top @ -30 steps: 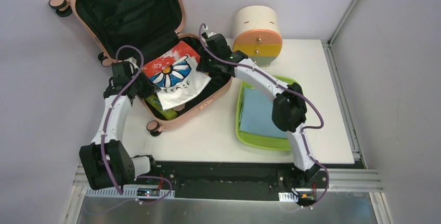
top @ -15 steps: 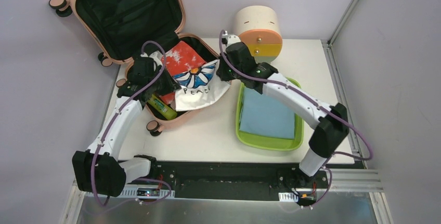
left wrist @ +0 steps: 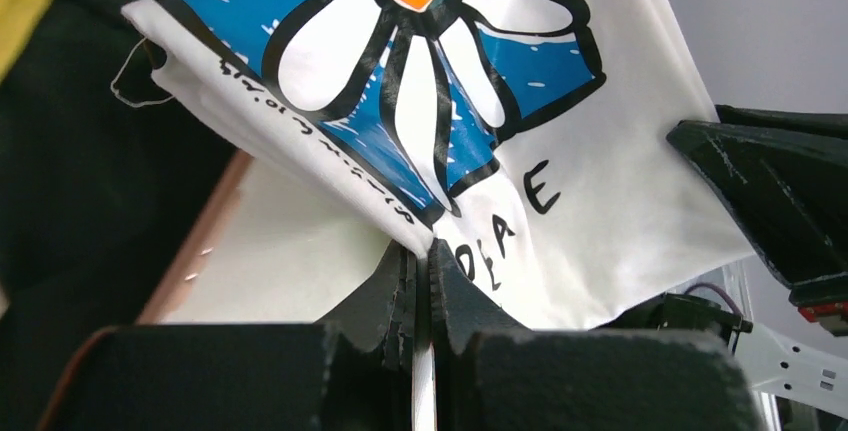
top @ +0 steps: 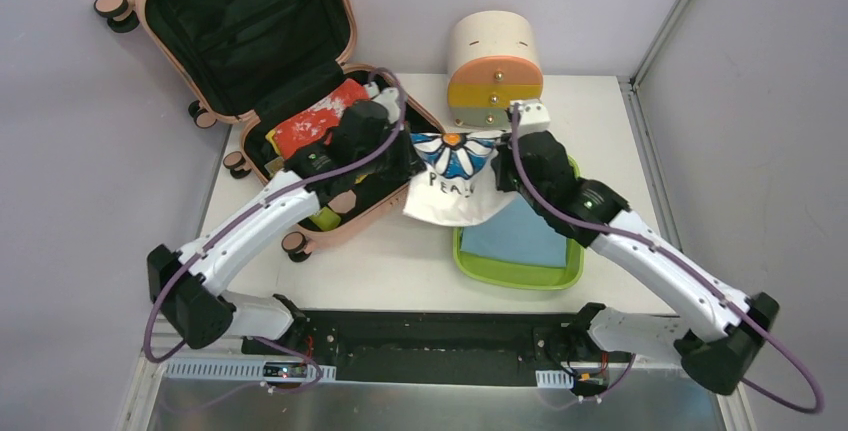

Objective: Open, take out, and arrange the luggage

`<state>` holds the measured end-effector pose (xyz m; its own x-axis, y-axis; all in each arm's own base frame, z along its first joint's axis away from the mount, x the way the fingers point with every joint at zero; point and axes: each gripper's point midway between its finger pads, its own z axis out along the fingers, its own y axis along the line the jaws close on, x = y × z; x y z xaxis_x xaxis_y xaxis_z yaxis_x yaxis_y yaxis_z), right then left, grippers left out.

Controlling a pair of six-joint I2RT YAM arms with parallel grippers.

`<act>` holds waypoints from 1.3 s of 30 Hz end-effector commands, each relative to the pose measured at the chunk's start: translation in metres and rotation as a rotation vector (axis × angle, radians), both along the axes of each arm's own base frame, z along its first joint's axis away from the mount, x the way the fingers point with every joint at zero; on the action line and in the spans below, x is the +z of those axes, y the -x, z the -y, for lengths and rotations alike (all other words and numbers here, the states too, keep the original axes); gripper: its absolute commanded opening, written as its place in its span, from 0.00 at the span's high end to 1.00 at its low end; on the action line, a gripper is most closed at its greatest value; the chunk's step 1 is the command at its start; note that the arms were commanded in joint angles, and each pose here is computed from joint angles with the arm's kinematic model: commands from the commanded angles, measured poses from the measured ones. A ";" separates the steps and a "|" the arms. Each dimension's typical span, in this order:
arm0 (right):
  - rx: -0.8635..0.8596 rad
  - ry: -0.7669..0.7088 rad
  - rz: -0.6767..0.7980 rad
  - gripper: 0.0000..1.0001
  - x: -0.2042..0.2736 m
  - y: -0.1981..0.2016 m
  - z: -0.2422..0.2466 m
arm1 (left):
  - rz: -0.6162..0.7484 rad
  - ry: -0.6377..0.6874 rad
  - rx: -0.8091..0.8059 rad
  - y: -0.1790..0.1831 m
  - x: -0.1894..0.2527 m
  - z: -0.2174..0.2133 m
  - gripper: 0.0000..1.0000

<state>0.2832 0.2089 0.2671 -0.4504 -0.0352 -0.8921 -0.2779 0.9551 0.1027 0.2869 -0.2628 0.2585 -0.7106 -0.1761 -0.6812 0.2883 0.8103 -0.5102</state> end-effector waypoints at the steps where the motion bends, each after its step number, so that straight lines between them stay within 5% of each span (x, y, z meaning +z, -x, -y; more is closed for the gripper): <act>1: -0.100 0.051 0.081 1.00 0.006 0.010 0.046 | 0.066 0.012 -0.037 -0.005 0.019 0.051 1.00; 16: -0.269 0.078 0.052 1.00 -0.037 0.010 0.136 | 0.104 0.059 -0.071 -0.035 0.000 0.148 1.00; 29: -0.478 0.031 -0.179 1.00 -0.122 0.021 0.171 | -0.021 -0.040 -0.093 -0.023 -0.101 0.152 1.00; 35: -0.589 0.009 -0.257 1.00 -0.123 0.026 0.181 | -0.027 -0.110 -0.088 -0.017 -0.128 0.146 1.00; 39: -0.664 0.013 -0.346 0.90 -0.128 0.034 0.188 | -0.017 -0.121 -0.088 -0.017 -0.127 0.143 1.00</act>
